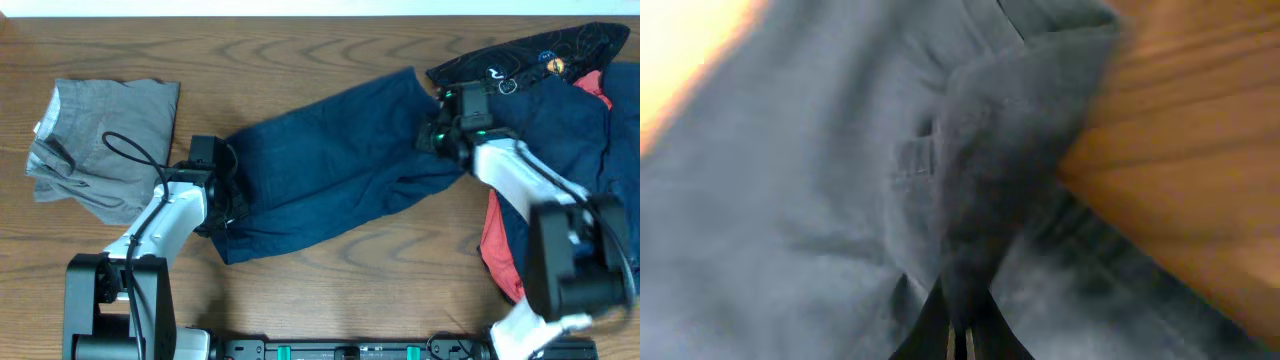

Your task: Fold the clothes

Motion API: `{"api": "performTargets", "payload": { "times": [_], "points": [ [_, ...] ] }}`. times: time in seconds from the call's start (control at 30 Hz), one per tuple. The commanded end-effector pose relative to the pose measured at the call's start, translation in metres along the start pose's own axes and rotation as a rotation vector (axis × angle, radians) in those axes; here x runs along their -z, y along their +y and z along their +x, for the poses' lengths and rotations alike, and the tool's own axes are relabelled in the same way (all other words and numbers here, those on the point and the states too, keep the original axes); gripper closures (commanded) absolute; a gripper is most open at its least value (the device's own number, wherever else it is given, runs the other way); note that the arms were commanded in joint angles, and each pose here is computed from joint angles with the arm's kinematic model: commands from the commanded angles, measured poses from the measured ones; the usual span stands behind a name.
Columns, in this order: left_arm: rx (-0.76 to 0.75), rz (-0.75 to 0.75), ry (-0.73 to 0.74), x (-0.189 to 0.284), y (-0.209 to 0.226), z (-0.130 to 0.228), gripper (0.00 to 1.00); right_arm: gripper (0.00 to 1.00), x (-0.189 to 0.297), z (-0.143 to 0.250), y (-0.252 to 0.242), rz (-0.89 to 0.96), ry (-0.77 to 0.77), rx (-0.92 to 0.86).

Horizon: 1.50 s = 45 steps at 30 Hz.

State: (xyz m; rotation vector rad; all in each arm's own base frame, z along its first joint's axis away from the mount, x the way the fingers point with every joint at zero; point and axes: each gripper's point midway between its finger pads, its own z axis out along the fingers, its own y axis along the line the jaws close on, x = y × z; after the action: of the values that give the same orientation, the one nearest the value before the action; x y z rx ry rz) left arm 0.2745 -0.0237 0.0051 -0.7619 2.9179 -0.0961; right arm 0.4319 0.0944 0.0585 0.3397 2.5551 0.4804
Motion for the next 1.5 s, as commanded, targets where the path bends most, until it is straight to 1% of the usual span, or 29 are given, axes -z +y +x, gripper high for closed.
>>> {"api": "performTargets", "payload": {
  "times": [0.0, 0.13, 0.2, 0.3, 0.37, 0.4, 0.43, 0.5, 0.73, 0.93, 1.07, 1.17, 1.27, 1.47],
  "points": [
    [0.003, -0.027, 0.013, -0.005, 0.007, 0.004, 0.45, 0.99, 0.054, -0.028, 0.009, -0.010, -0.096, 0.006],
    [0.003, 0.030, 0.058, -0.005, -0.003, 0.012, 0.46, 0.99, 0.068, 0.007, -0.021, 0.144, 0.026, -0.026],
    [0.004, 0.062, 0.071, -0.004, -0.008, 0.013, 0.46, 0.99, 0.069, 0.031, -0.040, 0.232, 0.118, -0.039],
    [0.000, 0.094, 0.026, -0.001, -0.017, 0.001, 0.45, 0.99, 0.068, 0.052, -0.059, 0.322, 0.201, -0.046],
    [-0.004, 0.134, -0.025, 0.003, -0.027, -0.013, 0.41, 0.99, 0.067, 0.061, -0.067, 0.361, 0.238, -0.048],
    [-0.007, 0.162, -0.063, 0.006, -0.035, -0.023, 0.36, 0.99, 0.067, 0.066, -0.071, 0.377, 0.259, -0.049],
    [-0.010, 0.180, -0.089, 0.007, -0.039, -0.030, 0.34, 0.99, 0.066, 0.068, -0.072, 0.383, 0.270, -0.050],
    [-0.016, 0.229, -0.165, 0.012, -0.051, -0.048, 0.31, 0.99, 0.064, 0.071, -0.074, 0.390, 0.285, -0.051],
    [-0.047, 0.341, -0.348, 0.027, -0.079, -0.090, 0.31, 0.99, 0.064, 0.072, -0.074, 0.391, 0.287, -0.051],
    [-0.055, 0.399, -0.438, 0.032, -0.093, -0.112, 0.31, 0.99, 0.064, 0.072, -0.074, 0.391, 0.287, -0.052],
    [-0.075, 0.437, -0.508, 0.045, -0.103, -0.126, 0.32, 0.98, 0.064, 0.072, -0.074, 0.388, 0.288, -0.053],
    [-0.139, 0.444, -0.557, 0.056, -0.111, -0.135, 0.32, 0.98, 0.064, 0.072, -0.074, 0.388, 0.289, -0.053],
    [-0.220, 0.443, -0.550, 0.054, -0.121, -0.141, 0.31, 0.98, 0.064, 0.072, -0.074, 0.388, 0.289, -0.053],
    [-0.295, 0.455, -0.412, 0.020, -0.147, -0.151, 0.31, 0.98, 0.064, 0.072, -0.074, 0.388, 0.288, -0.053]
  ]
}}
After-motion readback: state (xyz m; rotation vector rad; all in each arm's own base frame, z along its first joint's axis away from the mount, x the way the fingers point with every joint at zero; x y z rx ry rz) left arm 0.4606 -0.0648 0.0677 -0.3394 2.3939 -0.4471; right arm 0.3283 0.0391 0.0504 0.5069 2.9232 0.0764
